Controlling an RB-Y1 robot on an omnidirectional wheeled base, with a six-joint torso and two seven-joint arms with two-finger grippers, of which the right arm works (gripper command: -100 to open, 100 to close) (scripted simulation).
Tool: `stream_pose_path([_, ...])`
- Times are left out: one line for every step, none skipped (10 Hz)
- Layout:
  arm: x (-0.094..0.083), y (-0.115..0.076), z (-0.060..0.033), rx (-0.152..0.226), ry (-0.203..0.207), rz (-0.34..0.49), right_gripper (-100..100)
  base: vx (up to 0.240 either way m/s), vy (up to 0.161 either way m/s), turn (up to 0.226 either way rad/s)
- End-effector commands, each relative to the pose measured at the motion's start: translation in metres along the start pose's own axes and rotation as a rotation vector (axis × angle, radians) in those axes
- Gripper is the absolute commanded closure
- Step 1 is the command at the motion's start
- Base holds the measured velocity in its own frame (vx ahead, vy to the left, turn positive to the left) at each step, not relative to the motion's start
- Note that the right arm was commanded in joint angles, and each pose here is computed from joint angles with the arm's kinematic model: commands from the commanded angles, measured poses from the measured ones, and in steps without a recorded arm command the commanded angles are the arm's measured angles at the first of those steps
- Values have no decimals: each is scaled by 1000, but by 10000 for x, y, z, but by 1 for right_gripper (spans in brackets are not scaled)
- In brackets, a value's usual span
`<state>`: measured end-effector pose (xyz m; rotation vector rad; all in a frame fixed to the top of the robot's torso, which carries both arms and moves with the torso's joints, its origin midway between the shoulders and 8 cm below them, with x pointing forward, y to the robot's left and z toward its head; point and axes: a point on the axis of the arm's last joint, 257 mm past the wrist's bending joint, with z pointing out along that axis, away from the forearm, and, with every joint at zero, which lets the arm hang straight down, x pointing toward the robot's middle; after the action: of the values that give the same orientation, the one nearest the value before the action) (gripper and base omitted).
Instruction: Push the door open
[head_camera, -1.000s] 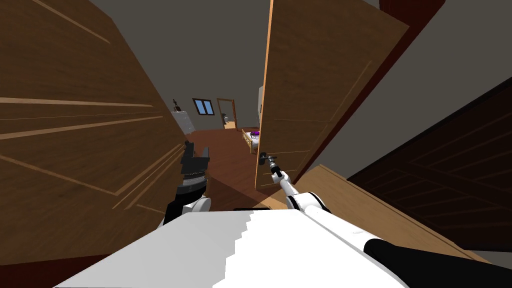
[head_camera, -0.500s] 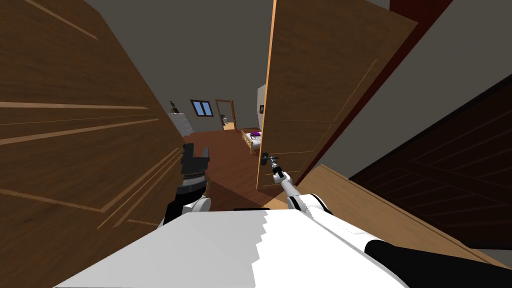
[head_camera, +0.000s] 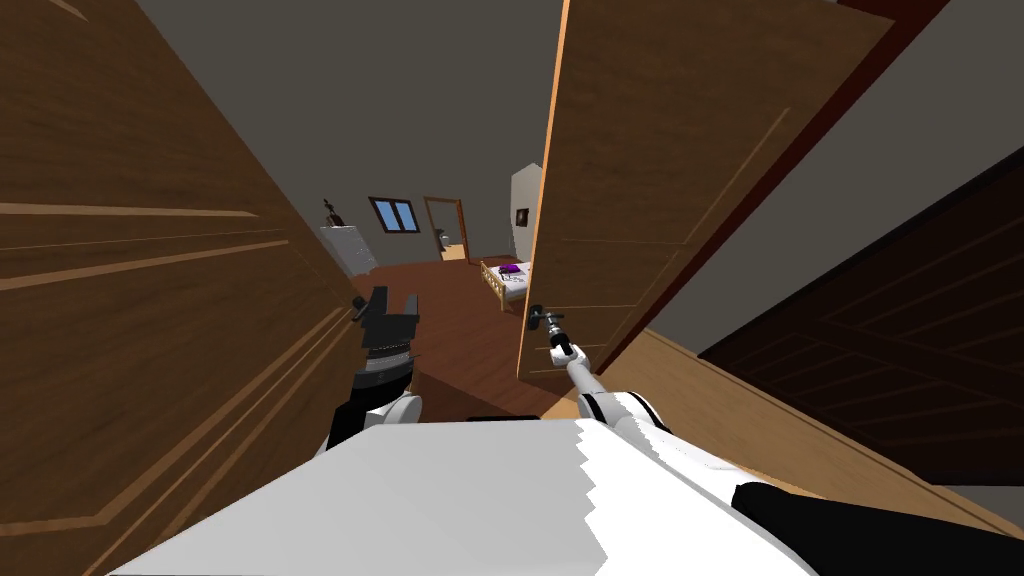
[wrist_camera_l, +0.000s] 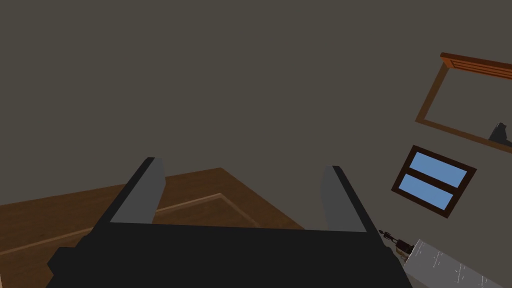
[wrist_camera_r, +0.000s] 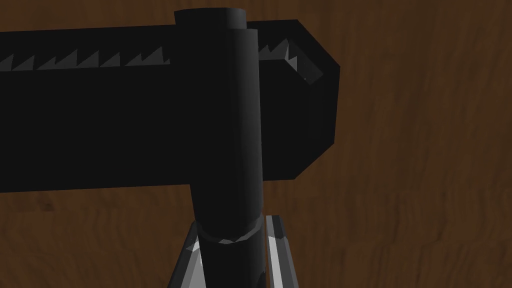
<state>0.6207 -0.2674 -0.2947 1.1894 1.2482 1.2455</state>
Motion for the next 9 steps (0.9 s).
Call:
stream_pose_path([-59, 28, 24, -7, -10, -2, 100, 97, 71, -36])
stream_pose_path([-161, 26, 12, -6, -31, -2, 100, 115, 82, -29])
stream_pose_path([-221, 25, 4, -5, -44, -2, 100, 141, 137, -57])
stream_pose_path([-272, 24, -3, -5, -54, -2, 100, 152, 155, -79])
stream_pose_path([-315, 23, -9, -5, -63, -2, 100, 164, 126, -66])
stream_pose_path([-363, 22, -16, -4, -73, -2, 100, 149, 89, -39])
stream_pose_path([-343, -19, -35, 6, -69, -2, 100, 66, 31, -24])
stream_pose_path([-418, 3, -38, 3, -83, -2, 100, 108, 11, -24])
stream_pose_path([-451, 2, -44, 3, -89, -2, 100, 168, 57, -31])
